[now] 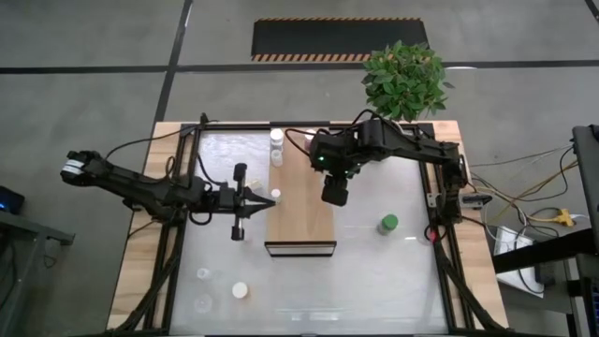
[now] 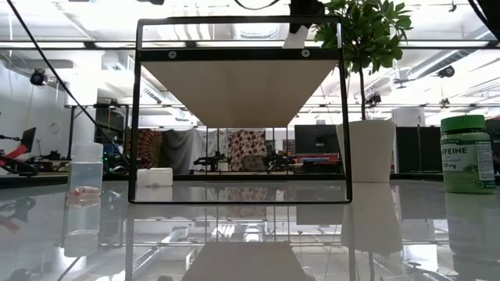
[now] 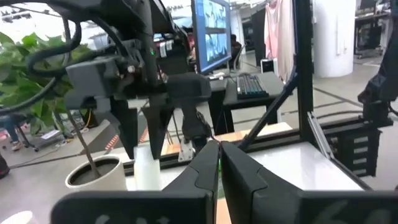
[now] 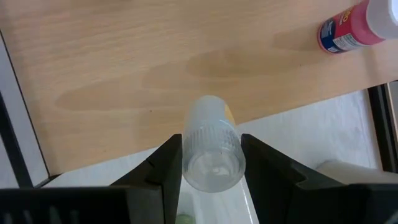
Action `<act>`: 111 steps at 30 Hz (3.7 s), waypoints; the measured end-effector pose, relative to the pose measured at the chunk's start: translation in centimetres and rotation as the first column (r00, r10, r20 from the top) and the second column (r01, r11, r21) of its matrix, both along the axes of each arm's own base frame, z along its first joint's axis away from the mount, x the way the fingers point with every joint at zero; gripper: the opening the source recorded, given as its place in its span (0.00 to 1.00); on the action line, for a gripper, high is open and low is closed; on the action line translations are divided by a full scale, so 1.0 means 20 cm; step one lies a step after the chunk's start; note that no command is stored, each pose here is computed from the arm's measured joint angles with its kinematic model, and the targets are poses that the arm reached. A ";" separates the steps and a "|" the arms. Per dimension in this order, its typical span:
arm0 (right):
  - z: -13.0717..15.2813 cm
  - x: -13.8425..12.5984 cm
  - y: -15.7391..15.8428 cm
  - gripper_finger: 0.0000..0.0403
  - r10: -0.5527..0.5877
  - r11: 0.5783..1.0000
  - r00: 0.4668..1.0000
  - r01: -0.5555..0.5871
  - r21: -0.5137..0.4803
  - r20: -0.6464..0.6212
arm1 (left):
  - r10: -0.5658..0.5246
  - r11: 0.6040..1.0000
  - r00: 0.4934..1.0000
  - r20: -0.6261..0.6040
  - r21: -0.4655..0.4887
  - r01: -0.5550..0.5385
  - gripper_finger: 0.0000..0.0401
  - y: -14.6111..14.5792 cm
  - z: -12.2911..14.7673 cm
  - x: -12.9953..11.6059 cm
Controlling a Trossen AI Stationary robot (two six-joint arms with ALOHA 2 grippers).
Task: Pick and place medicine bottles onto shelf by color
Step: Put the yellow pill bottle on the shelf, then put the transparent pill bottle on the shelf
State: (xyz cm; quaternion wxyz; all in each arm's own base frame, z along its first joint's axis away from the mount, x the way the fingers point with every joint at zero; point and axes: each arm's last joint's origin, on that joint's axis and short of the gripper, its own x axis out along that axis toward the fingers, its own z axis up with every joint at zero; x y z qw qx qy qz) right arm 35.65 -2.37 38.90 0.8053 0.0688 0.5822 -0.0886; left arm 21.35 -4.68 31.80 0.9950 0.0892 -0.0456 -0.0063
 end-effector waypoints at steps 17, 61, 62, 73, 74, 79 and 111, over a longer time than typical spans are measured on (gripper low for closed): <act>-0.04 0.09 -0.01 0.34 -0.003 1.000 0.995 0.003 -0.007 0.098 | 0.047 0.999 0.999 0.026 -0.019 -0.046 0.00 0.03 -0.02 -0.07; -0.18 0.21 -0.05 0.43 0.151 0.986 0.987 -0.154 0.058 0.056 | 0.046 0.999 0.999 0.019 -0.011 -0.046 0.00 0.02 -0.02 -0.07; -0.16 0.19 -0.05 0.43 0.149 0.987 0.987 -0.152 0.056 0.065 | 0.046 0.999 0.999 0.017 -0.010 -0.046 0.00 0.02 -0.02 -0.07; 0.08 -0.12 0.26 0.38 0.255 0.966 0.939 -0.238 -0.098 0.230 | 0.046 0.999 0.999 0.001 -0.014 -0.046 0.00 0.02 -0.03 -0.06; 0.07 -0.15 0.30 0.38 0.268 0.963 0.931 -0.249 -0.107 0.249 | 0.046 0.999 0.999 -0.002 -0.013 -0.046 0.00 0.02 -0.04 -0.06; 0.00 -0.28 0.46 0.37 0.328 0.944 0.868 -0.315 -0.097 0.373 | 0.049 0.999 0.999 -0.009 -0.012 -0.049 0.00 0.02 -0.04 -0.05; -0.28 -0.51 0.55 0.37 0.404 0.911 0.813 -0.401 -0.099 0.420 | 0.478 0.794 0.442 -0.759 0.158 -0.588 0.63 0.29 -0.53 -0.11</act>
